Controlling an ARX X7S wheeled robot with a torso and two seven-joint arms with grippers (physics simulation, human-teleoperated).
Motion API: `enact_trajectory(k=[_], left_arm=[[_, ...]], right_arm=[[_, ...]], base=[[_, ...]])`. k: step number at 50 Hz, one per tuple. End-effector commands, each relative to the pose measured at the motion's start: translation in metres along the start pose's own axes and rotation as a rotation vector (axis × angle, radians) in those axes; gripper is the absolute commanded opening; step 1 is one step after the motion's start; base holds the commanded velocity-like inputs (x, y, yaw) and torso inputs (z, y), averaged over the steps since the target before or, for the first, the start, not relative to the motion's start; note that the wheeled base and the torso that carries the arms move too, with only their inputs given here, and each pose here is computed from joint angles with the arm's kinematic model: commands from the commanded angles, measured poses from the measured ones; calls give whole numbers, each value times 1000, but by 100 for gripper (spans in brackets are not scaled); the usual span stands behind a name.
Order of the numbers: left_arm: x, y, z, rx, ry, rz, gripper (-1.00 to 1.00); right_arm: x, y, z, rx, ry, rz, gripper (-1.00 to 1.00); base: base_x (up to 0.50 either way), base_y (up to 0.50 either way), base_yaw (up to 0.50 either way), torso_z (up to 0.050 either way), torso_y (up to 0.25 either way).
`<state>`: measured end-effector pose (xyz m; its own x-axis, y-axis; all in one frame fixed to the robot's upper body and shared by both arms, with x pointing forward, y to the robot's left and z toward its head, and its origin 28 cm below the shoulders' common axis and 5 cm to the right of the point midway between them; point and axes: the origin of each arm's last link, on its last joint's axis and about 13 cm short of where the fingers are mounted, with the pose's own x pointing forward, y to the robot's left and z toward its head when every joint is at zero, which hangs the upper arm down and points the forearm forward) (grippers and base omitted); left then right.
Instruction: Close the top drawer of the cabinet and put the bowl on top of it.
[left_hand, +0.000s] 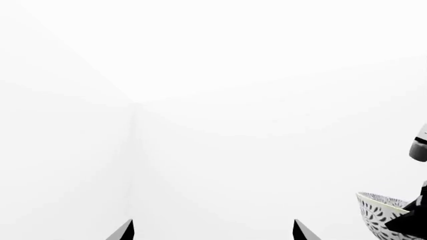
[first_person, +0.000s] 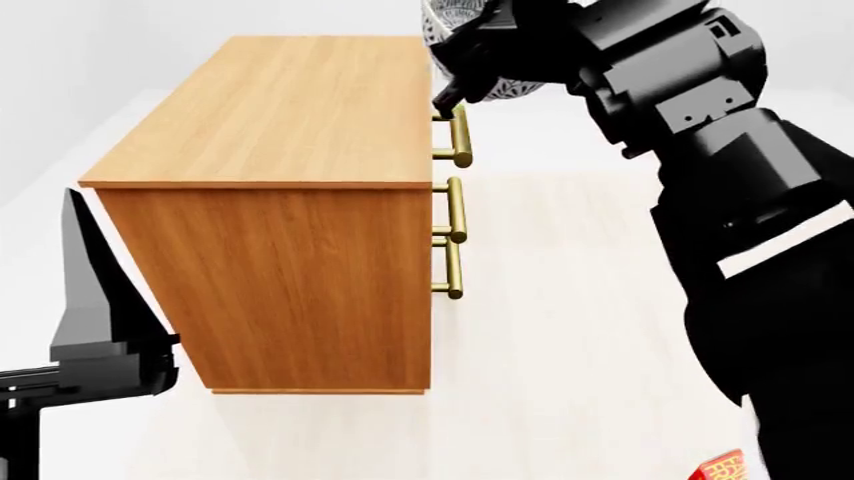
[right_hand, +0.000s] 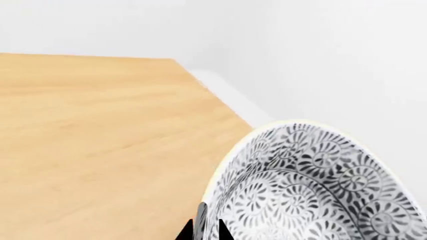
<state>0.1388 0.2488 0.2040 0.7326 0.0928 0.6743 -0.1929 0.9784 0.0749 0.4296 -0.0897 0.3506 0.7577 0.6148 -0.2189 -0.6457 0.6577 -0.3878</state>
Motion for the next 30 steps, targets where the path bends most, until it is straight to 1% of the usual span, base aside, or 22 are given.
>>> enact_trajectory(k=[1,10,17,19,30], left_arm=[[0,0,-1,-1,1,0,100],[-1,0,-2,-1,1,-2,100],[-1,0,-2,-2,1,-2,100],[-1,0,-2,-2,1,-2,100],[-1,0,0,-2,0,-1,100]], right_arm=[[15,15,13,-12,-74,107,-100],[20,25,24,-20,-135,168,-100],[22,29,31,-24,-165,192,-100],[23,31,33,-33,-177,217,-100],[29,43,36,-43,-193,290,-100]], base=[[0,0,0,0,0],[0,0,0,0,0],[0,0,0,0,0],[0,0,0,0,0],[0,0,0,0,1]])
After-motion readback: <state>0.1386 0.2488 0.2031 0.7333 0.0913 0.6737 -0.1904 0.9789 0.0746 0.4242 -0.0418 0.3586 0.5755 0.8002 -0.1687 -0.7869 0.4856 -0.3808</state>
